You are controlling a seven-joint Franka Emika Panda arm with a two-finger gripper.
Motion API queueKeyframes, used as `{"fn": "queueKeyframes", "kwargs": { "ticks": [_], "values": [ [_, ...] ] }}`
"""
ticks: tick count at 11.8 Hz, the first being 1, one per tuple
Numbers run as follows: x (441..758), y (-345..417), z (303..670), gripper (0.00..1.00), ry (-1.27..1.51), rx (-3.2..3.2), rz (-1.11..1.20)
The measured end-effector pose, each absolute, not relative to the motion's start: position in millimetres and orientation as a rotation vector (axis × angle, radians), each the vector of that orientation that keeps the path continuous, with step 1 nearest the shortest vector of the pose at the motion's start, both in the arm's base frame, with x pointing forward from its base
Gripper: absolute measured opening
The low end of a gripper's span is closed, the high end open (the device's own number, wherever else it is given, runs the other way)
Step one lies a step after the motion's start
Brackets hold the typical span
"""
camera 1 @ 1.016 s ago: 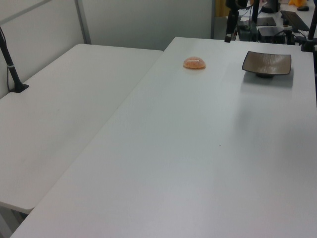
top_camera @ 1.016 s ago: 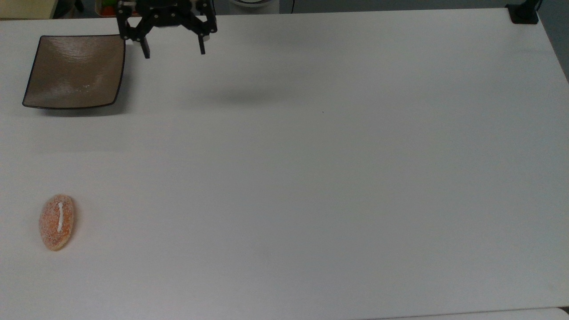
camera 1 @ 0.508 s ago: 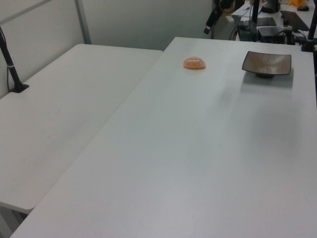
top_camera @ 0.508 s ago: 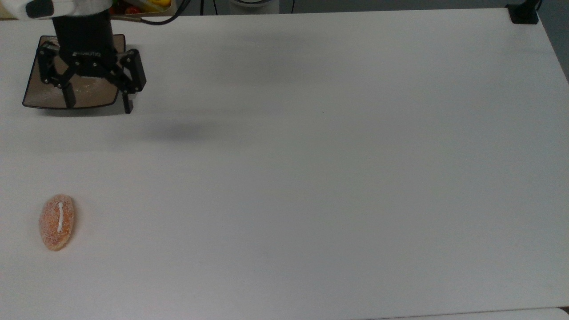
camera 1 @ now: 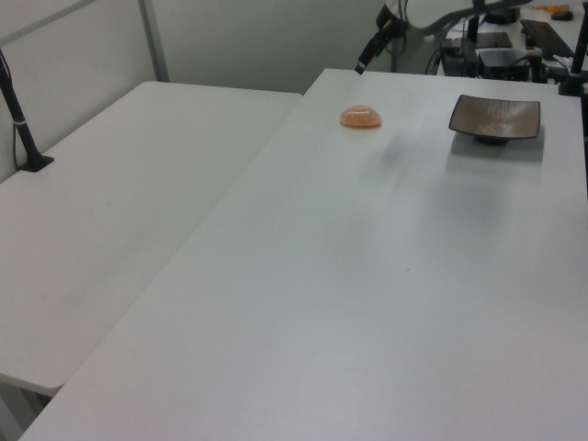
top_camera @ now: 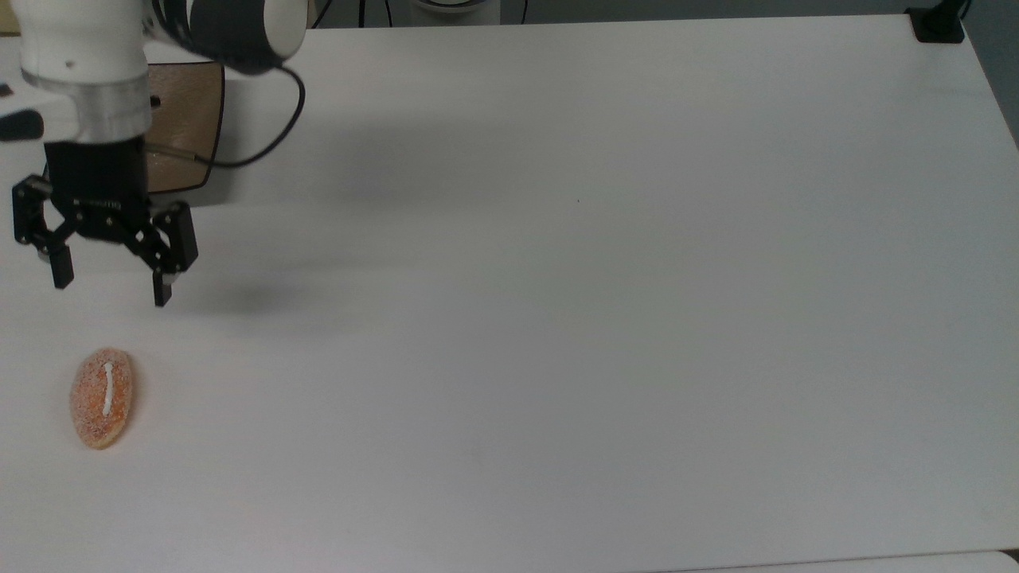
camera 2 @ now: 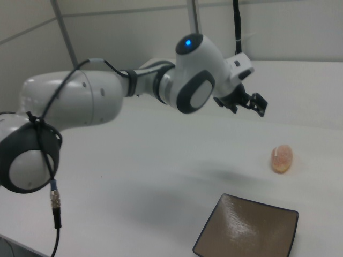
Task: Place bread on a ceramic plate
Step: 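Move the open gripper past the plate toward the bread roll, then lower the gripper around the bread roll and close it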
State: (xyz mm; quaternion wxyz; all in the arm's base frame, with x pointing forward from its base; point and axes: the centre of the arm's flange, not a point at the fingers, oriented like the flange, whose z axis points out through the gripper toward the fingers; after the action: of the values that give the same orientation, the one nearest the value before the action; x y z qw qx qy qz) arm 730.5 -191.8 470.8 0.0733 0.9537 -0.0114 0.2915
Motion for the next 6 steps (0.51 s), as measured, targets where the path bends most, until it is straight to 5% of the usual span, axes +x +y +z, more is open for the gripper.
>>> {"fn": "queueKeyframes", "kwargs": {
  "ticks": [6],
  "values": [
    [760,-229,382,1.0,-0.071,2.757,0.976]
  ]
}}
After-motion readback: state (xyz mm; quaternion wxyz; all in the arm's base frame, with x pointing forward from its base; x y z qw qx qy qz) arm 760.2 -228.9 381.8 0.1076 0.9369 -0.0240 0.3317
